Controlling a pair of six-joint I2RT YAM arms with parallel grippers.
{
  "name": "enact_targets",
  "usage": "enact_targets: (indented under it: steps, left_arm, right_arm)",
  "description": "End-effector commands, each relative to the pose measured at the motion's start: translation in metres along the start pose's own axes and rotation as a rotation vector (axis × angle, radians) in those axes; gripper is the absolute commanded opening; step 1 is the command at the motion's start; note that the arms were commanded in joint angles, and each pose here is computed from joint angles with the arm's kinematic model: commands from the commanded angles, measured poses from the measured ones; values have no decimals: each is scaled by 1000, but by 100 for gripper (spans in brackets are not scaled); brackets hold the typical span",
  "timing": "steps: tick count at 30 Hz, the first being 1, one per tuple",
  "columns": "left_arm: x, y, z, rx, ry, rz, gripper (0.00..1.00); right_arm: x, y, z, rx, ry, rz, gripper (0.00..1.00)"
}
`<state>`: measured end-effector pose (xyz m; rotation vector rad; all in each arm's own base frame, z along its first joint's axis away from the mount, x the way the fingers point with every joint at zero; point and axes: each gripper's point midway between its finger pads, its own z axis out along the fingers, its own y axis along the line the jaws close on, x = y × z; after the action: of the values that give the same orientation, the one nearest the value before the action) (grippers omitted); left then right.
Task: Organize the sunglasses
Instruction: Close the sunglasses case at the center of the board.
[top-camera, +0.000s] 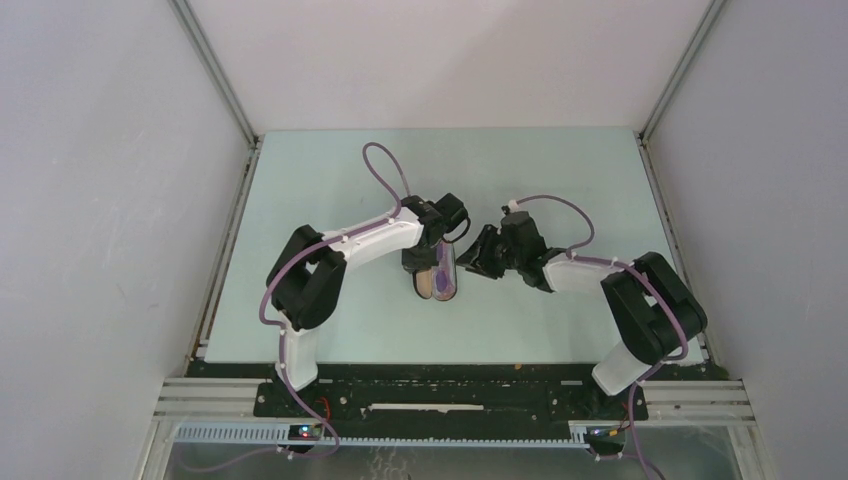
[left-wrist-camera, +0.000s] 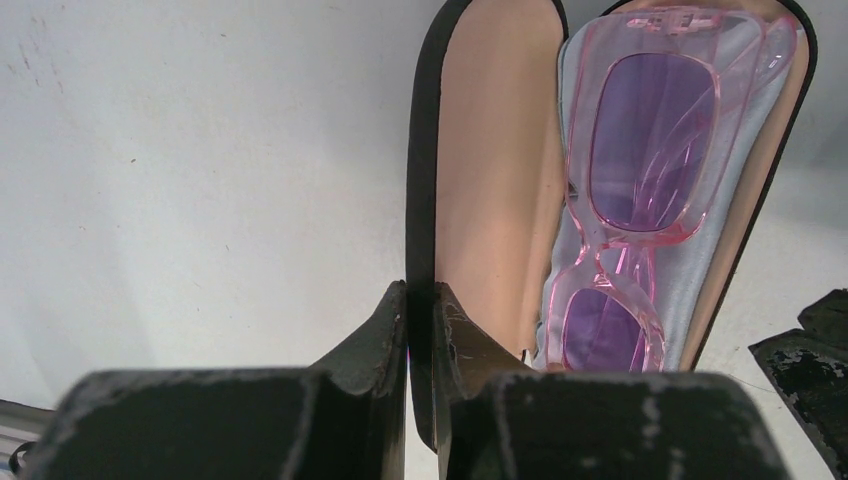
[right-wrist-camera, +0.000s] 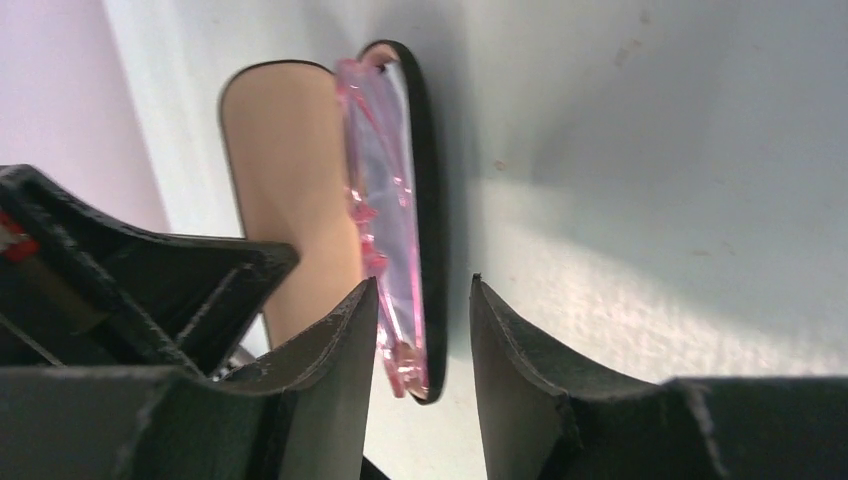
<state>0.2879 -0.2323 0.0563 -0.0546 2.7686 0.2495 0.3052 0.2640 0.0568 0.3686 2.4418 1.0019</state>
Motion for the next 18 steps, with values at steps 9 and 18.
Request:
enact_targets:
  steps: [9, 18]
  left_arm:
    - [-22, -6, -16, 31, -60, -23, 0]
    - [-25, -11, -21, 73, -73, -8, 2]
  right_arm:
    - [0, 13, 23, -178, 74, 94, 47]
    - [-1, 9, 27, -200, 98, 141, 29]
